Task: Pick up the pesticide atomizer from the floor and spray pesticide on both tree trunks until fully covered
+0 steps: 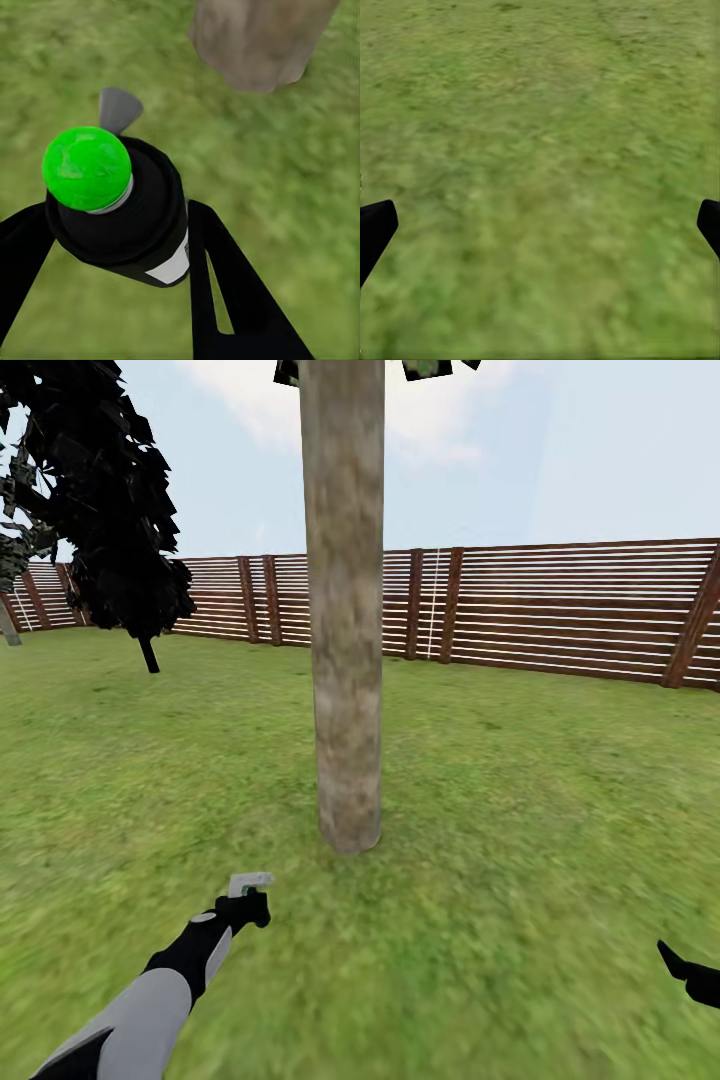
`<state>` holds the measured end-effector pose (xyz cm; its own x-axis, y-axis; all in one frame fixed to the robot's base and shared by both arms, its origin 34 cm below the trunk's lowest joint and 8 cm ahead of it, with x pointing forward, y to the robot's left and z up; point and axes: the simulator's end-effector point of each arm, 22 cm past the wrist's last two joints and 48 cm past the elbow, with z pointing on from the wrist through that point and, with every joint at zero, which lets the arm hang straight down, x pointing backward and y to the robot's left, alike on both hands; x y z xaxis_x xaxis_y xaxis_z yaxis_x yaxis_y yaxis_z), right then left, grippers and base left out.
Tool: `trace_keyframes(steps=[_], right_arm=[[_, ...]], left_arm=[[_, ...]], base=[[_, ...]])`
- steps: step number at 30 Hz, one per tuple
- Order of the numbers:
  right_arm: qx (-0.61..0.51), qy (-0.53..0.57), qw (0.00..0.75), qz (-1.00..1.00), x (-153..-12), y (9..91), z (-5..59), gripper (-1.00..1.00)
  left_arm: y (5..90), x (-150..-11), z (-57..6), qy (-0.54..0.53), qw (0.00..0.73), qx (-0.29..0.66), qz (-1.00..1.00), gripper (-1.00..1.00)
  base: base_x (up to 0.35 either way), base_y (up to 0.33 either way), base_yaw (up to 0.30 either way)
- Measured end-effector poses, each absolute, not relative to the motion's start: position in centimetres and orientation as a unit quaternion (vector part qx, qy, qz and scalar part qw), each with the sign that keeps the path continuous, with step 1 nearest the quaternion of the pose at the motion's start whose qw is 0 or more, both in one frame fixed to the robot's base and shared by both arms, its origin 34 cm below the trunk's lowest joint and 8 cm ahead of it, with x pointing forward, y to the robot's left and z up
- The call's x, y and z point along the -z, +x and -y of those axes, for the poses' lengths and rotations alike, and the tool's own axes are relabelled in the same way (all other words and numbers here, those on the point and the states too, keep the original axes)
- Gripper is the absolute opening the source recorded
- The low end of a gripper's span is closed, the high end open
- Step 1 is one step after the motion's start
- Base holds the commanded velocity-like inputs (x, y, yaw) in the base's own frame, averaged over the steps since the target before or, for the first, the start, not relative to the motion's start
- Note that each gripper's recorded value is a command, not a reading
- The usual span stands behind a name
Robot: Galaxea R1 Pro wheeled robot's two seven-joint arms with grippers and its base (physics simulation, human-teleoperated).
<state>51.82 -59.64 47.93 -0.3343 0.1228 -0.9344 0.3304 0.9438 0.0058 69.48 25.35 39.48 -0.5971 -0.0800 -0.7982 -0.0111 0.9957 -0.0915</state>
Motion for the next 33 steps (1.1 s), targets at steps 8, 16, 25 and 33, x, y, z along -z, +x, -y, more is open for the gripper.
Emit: trace_keyframes(steps=[8,16,25,33], right_arm=[[0.091,0.141,0.559,-0.812,-47.8,51.8,59.6,1.0],[0.097,0.141,0.559,-0.812,-48.3,51.7,59.9,1.0],[0.028,0.167,0.478,-0.862,-45.1,52.6,56.8,1.0],[0.015,0.144,0.462,-0.875,-44.9,53.8,55.1,1.0]], left_arm=[[68.7,-38.7,-20.1,-0.016,0.42,0.071,-0.905,-1.0],[63.6,-34.6,-19.3,-0.021,0.262,0.082,-0.961,-1.0],[62.8,-34.8,-19.5,-0.02,0.221,0.08,-0.972,-1.0],[61.9,-34.9,-19.3,-0.02,0.18,0.084,-0.98,-1.0]], base=[[0.296,0.0,0.0],[0.337,0.0,0.0],[0.338,0.0,0.0],[0.148,0.0,-0.109]])
